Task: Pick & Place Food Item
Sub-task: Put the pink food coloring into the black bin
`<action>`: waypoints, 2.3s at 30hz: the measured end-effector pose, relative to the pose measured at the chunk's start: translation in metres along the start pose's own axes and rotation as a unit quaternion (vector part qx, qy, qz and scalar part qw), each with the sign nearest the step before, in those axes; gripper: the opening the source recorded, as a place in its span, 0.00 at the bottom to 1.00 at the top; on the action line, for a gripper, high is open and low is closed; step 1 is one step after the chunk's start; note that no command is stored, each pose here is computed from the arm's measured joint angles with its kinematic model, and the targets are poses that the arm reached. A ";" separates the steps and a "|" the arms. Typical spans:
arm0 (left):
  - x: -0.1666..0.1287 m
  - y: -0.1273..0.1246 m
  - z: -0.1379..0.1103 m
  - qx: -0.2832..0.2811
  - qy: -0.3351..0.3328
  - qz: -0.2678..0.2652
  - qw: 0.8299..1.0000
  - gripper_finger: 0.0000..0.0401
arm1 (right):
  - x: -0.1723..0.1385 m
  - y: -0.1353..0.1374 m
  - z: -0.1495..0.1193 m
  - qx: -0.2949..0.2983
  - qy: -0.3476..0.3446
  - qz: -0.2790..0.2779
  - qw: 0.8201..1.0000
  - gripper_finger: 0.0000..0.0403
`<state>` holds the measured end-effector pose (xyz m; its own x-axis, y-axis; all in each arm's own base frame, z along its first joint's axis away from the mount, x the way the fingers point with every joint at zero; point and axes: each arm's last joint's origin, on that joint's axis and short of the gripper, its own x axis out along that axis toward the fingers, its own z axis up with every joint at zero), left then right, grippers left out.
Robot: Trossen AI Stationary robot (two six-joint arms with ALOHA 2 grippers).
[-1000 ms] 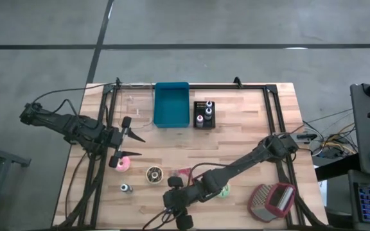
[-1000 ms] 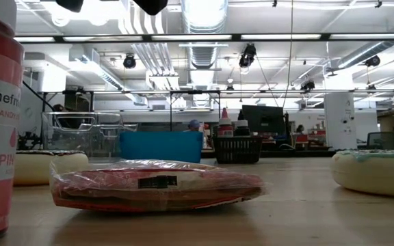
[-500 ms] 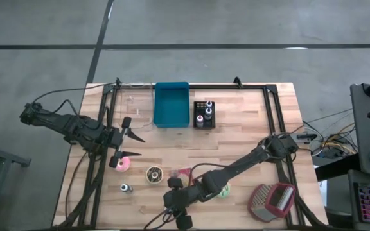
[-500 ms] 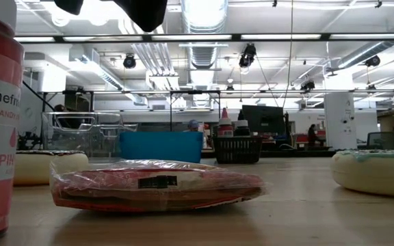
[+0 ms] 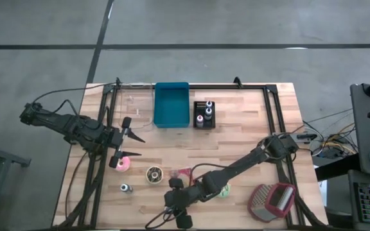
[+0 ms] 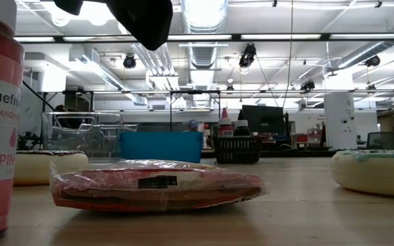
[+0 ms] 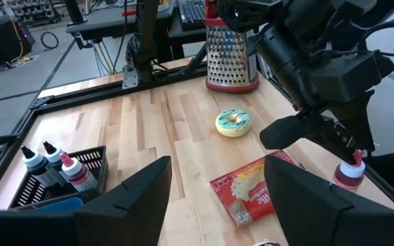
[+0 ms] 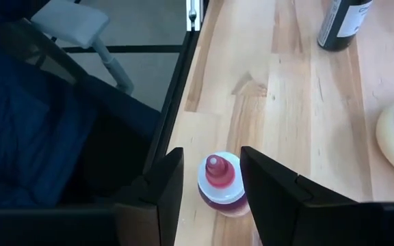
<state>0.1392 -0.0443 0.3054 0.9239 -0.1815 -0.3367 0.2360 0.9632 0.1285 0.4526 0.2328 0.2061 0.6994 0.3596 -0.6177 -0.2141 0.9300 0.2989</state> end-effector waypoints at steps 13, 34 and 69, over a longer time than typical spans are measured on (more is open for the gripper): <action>0.000 0.000 0.000 -0.005 0.002 0.000 1.000 0.59 | 0.000 0.000 0.000 0.001 0.000 0.000 1.000 0.30; 0.000 0.000 -0.001 -0.005 0.004 0.000 1.000 0.59 | 0.000 -0.001 0.000 -0.016 -0.001 -0.002 1.000 0.07; 0.000 0.000 -0.001 -0.004 0.007 0.000 1.000 0.59 | -0.033 -0.001 0.018 -0.060 0.032 -0.084 0.994 0.03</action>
<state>0.1389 -0.0442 0.3040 0.9194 -0.1794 -0.3501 0.2340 0.9648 0.1202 0.4422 0.2185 0.2398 0.6883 0.1999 -0.6973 -0.1811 0.9782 0.1016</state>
